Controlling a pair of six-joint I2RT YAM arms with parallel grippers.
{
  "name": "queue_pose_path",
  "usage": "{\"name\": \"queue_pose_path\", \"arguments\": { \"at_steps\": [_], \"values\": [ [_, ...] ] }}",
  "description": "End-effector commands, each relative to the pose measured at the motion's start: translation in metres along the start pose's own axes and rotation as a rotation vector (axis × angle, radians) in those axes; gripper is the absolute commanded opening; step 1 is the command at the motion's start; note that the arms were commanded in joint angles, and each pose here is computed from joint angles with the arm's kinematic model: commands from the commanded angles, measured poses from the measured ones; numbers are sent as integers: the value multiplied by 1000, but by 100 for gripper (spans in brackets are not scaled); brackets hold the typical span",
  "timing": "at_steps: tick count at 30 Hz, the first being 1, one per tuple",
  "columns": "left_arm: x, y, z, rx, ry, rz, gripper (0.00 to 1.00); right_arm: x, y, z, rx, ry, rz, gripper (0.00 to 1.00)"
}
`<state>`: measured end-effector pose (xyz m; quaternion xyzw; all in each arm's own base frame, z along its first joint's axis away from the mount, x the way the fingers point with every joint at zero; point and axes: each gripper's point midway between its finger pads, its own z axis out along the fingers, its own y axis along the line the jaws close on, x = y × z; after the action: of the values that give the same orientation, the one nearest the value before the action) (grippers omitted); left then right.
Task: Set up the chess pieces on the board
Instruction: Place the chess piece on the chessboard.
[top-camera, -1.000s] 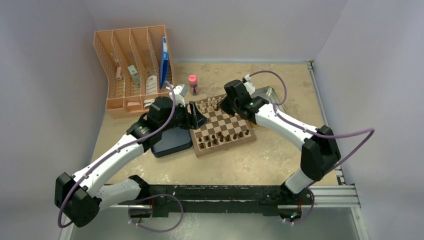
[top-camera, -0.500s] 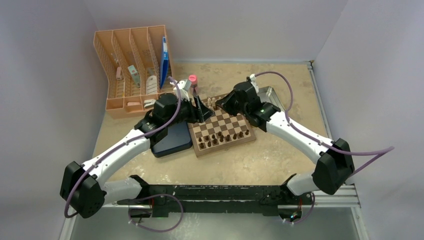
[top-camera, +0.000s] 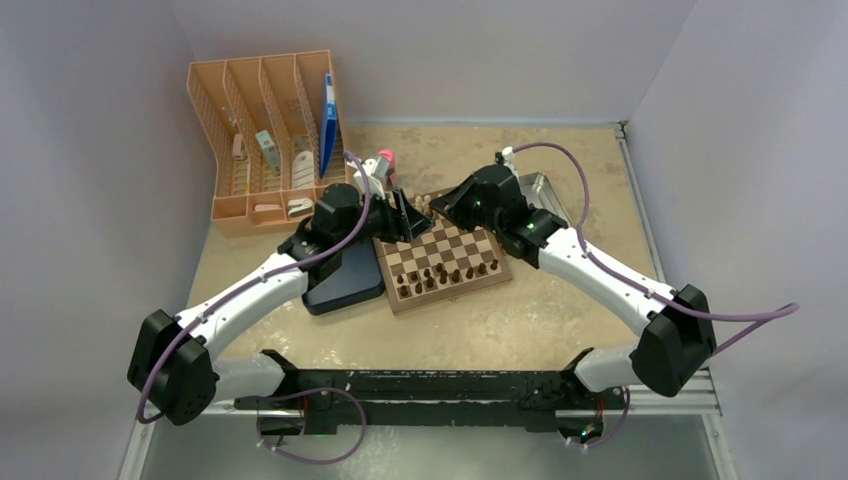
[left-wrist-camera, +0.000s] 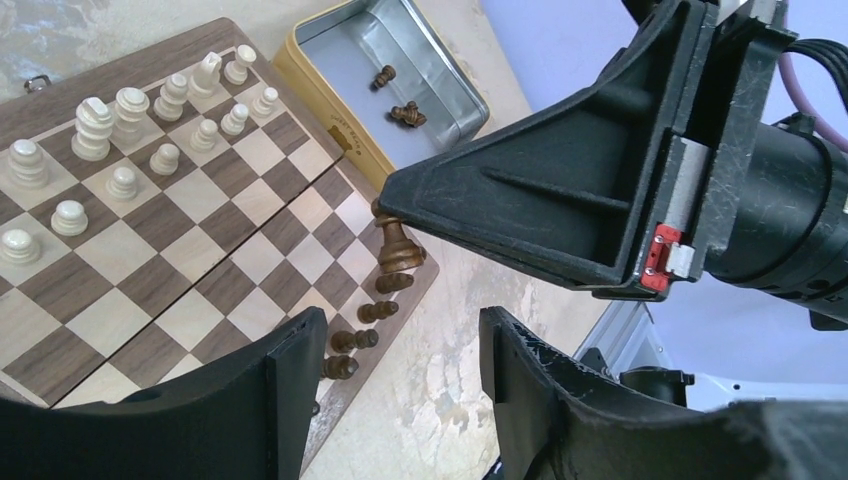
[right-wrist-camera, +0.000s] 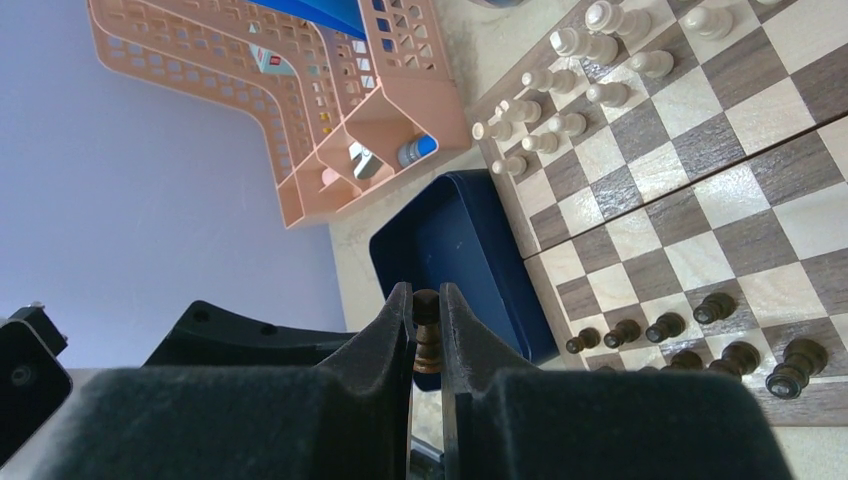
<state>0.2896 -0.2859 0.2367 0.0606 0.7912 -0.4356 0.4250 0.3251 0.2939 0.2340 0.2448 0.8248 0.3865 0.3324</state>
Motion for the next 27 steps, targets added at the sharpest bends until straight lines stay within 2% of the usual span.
{"name": "queue_pose_path", "arguments": {
  "at_steps": [1, 21, 27],
  "values": [
    [-27, -17, 3, 45, -83, 25, 56, -3, 19, -14, -82, -7, -7, 4],
    [-20, -14, 12, 68, -63, 25, 50, 9, 17, -13, -123, 43, -7, 4],
    [-18, -14, 14, 74, -58, 26, 40, 12, 17, -14, -142, 52, -8, 5]
  ]
}}
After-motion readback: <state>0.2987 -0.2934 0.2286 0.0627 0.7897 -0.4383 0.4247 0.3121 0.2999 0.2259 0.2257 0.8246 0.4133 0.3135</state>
